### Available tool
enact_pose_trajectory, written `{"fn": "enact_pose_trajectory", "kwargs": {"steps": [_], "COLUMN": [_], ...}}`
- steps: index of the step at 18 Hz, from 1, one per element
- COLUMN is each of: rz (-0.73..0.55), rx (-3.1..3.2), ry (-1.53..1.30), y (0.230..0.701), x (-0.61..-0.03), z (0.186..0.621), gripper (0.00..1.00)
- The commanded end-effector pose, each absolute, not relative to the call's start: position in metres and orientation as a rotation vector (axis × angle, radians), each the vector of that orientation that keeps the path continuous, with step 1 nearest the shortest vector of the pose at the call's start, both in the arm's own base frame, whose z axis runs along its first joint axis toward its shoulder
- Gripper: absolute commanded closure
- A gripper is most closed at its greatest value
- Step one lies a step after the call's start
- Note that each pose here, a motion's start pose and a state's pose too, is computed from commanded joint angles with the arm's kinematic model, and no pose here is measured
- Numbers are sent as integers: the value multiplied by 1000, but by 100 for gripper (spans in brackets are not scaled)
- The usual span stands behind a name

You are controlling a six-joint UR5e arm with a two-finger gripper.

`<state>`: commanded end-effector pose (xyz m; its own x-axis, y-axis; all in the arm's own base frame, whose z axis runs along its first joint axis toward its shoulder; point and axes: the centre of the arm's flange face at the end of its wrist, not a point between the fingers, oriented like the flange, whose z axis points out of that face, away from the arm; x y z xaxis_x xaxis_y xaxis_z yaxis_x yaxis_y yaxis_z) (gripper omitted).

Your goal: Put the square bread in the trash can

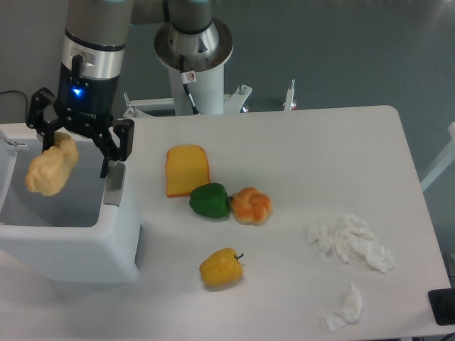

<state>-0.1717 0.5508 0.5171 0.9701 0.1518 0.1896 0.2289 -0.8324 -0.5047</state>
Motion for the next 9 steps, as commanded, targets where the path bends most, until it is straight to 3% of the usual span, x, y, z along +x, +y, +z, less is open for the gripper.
{"fn": "enact_pose_trajectory", "kwargs": {"steps": [9], "rz": [-154], "rx": [-2555], "ry": [-235], "y": [550], "x": [-184], "z": [522], "gripper": [0]}}
